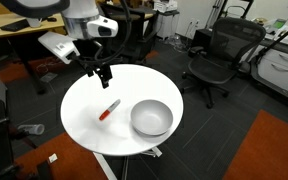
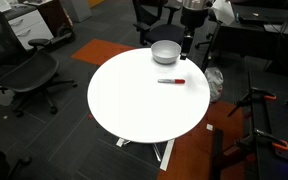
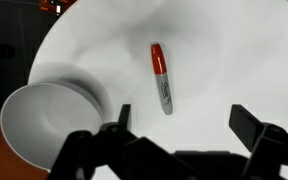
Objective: Move the orange marker backward
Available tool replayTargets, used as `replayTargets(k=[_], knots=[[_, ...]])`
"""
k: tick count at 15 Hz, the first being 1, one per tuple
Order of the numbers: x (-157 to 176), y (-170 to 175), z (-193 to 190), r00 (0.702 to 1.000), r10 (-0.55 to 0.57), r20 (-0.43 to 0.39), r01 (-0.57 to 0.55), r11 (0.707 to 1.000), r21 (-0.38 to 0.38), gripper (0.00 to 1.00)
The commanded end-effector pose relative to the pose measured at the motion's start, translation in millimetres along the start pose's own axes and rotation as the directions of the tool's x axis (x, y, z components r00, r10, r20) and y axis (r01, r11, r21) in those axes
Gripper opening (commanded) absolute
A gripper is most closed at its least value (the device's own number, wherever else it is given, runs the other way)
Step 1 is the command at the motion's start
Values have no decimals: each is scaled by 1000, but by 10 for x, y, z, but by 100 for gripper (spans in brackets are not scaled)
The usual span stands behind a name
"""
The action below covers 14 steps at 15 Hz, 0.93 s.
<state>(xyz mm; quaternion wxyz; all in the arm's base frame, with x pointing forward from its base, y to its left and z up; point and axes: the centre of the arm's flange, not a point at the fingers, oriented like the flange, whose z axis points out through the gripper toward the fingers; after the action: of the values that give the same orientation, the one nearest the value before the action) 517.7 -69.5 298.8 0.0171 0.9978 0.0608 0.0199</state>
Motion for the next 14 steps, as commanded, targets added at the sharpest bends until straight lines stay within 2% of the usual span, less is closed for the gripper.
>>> replayTargets(k=[1,6,10,14], knots=[[143,122,315,998,-53,33,52,998,26,100],[134,140,688,994,-84,64,82,996,34,100],[254,174,894,993,-116,7,116,993,4,100],[353,201,1083,992,-127,-6,127,992,14,100]])
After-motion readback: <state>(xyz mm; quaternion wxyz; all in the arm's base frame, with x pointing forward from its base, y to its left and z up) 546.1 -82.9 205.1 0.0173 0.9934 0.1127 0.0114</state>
